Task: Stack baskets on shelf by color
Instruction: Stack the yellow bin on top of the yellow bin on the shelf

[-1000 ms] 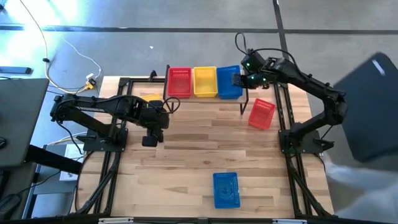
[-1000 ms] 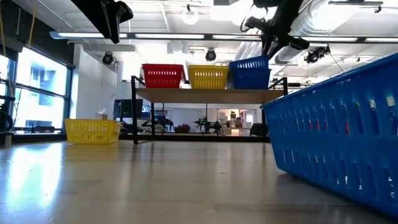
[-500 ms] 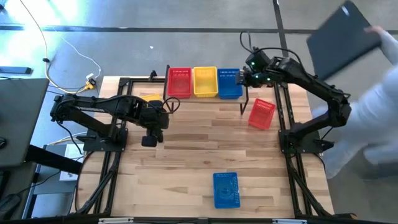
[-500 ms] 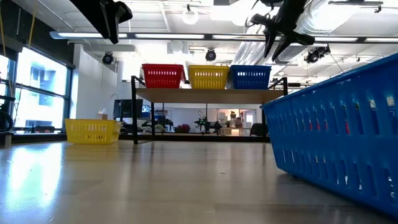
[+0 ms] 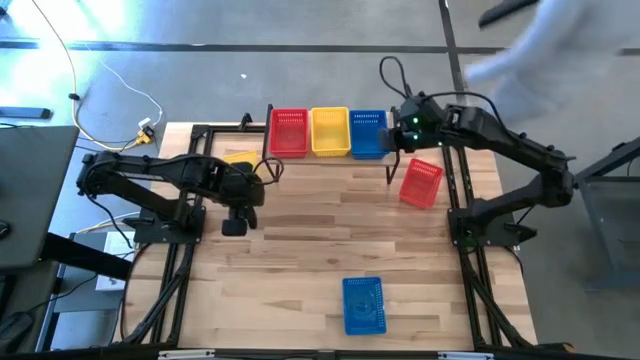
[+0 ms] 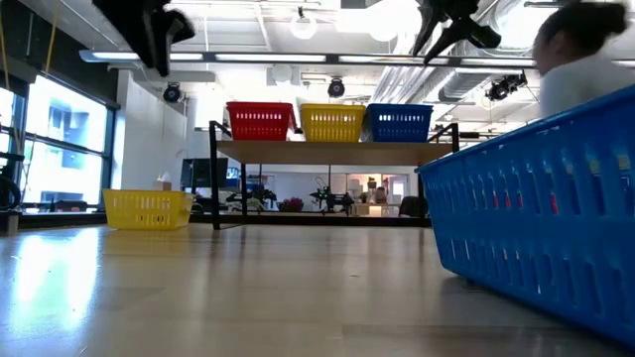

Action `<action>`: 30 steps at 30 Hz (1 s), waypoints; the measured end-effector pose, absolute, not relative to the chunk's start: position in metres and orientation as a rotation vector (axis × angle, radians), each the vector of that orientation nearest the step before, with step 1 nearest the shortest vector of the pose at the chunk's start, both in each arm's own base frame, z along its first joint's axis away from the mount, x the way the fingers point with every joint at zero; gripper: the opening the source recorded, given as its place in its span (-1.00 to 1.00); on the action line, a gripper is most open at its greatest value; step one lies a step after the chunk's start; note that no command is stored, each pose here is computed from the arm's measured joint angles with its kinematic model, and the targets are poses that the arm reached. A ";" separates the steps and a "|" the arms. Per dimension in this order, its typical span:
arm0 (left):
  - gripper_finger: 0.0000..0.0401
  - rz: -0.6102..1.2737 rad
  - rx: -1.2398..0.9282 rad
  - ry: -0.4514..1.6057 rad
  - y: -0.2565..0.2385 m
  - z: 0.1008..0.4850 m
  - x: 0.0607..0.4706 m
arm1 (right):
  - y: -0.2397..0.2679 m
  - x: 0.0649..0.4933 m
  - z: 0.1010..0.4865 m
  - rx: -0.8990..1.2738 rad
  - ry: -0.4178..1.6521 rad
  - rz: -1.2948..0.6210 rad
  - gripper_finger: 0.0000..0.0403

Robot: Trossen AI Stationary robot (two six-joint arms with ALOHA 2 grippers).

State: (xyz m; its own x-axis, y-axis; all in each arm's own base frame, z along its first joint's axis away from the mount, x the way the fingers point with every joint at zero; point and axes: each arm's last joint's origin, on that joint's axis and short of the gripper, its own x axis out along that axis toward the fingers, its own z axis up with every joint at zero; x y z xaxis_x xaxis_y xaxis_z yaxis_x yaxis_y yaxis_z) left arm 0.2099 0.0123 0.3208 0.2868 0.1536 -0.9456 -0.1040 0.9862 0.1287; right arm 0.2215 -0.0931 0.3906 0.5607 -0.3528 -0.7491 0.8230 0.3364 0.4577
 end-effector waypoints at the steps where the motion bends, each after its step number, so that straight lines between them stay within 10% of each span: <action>1: -0.35 0.180 0.035 1.274 0.012 0.316 0.206 | -0.090 0.223 0.391 0.930 0.595 -0.817 -0.59; 30: -0.35 0.544 0.152 1.398 0.037 0.208 0.181 | -0.067 0.239 0.399 0.650 0.573 -0.653 -0.59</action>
State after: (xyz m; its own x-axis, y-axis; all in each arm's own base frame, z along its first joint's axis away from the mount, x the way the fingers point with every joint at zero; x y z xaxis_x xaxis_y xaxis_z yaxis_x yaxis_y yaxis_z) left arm 0.1813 0.0369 0.2078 0.0722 0.4476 -0.8913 -0.2724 0.8685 0.4141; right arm 0.2387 -0.0674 0.3989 0.6581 -0.3639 -0.6592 0.7010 0.6157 0.3599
